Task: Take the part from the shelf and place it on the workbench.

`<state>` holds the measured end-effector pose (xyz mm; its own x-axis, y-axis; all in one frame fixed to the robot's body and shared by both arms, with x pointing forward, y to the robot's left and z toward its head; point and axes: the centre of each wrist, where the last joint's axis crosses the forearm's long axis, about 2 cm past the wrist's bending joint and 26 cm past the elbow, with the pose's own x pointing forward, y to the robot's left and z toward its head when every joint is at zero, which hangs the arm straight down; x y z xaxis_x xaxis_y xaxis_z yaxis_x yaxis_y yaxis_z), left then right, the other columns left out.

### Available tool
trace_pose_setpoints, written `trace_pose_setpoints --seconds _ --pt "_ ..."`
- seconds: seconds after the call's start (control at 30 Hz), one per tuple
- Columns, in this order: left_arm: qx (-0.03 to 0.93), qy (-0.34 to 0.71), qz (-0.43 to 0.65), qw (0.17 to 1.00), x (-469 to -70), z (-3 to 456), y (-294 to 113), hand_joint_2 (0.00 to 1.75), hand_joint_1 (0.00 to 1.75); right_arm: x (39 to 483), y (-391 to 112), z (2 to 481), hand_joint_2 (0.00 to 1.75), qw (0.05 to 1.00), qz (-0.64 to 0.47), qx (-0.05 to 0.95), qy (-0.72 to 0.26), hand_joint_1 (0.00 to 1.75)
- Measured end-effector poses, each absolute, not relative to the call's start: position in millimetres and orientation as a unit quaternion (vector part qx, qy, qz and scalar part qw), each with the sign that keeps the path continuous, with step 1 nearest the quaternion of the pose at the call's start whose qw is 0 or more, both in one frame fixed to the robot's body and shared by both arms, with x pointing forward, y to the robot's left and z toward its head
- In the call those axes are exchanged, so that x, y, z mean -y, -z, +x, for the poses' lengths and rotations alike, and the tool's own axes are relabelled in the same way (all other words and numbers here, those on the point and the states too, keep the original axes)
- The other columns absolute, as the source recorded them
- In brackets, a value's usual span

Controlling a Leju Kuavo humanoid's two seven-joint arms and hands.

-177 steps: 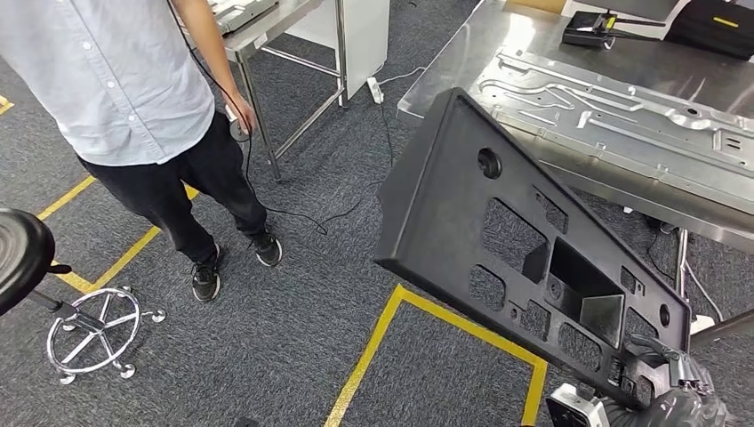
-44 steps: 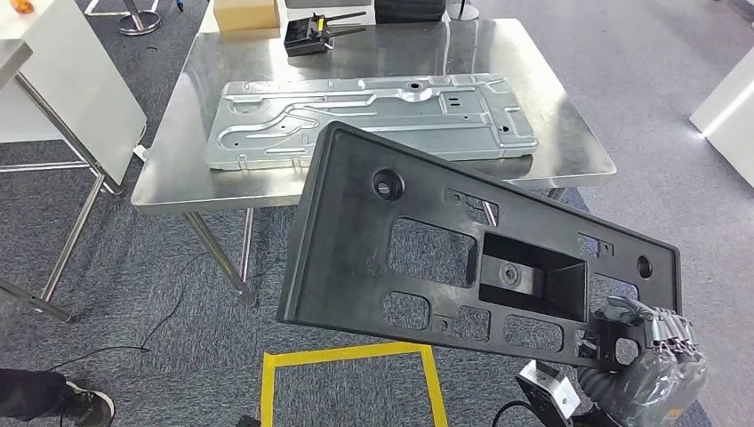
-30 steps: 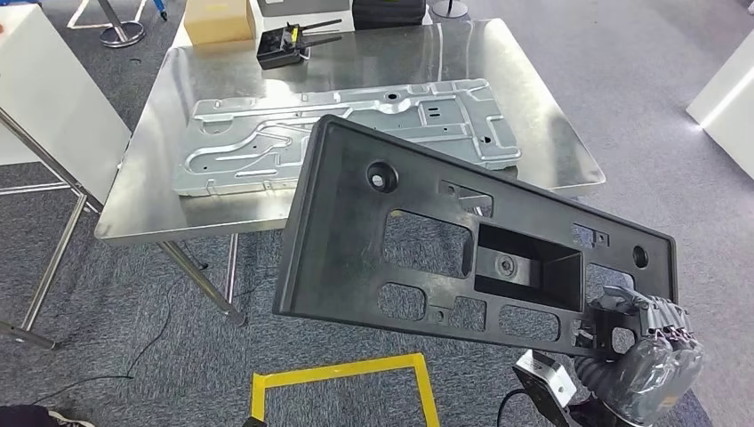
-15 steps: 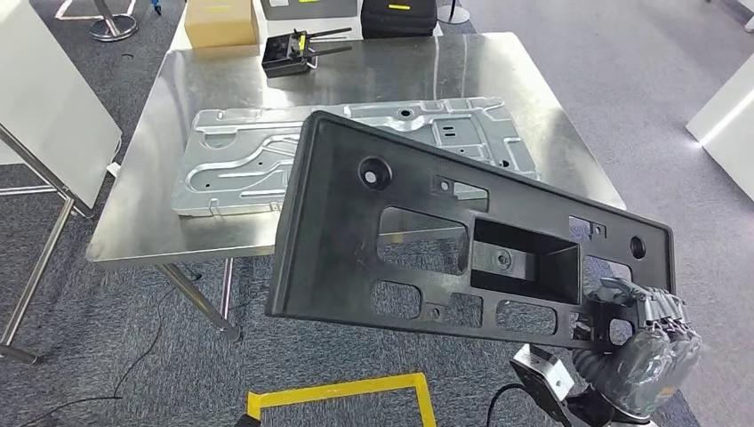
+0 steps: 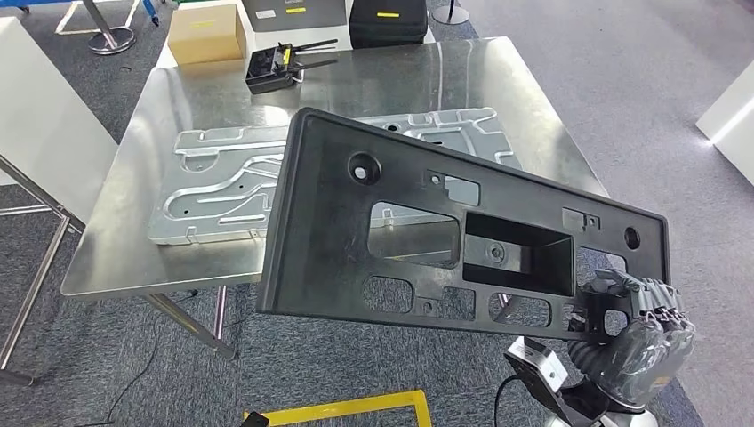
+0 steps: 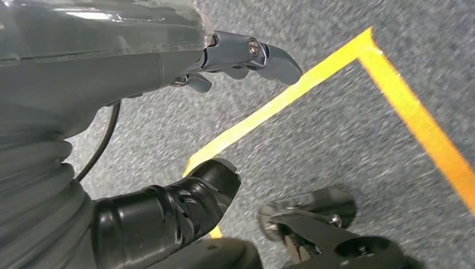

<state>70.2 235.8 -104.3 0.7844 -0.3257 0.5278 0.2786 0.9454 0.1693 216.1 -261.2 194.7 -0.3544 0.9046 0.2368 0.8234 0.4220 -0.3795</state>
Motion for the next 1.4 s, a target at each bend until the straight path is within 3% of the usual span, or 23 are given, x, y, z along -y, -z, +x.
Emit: trace_pose_setpoints --seconds 1.07,1.4 --pt "0.288 0.173 0.039 0.941 -233.5 79.8 102.4 1.75 0.00 234.2 -215.1 242.2 1.75 0.172 -0.501 0.840 -0.115 1.75" --pt "0.267 0.188 0.107 0.939 -231.9 87.7 99.9 1.75 0.00 221.0 -224.0 253.7 1.75 0.168 -0.492 0.845 -0.124 1.75"
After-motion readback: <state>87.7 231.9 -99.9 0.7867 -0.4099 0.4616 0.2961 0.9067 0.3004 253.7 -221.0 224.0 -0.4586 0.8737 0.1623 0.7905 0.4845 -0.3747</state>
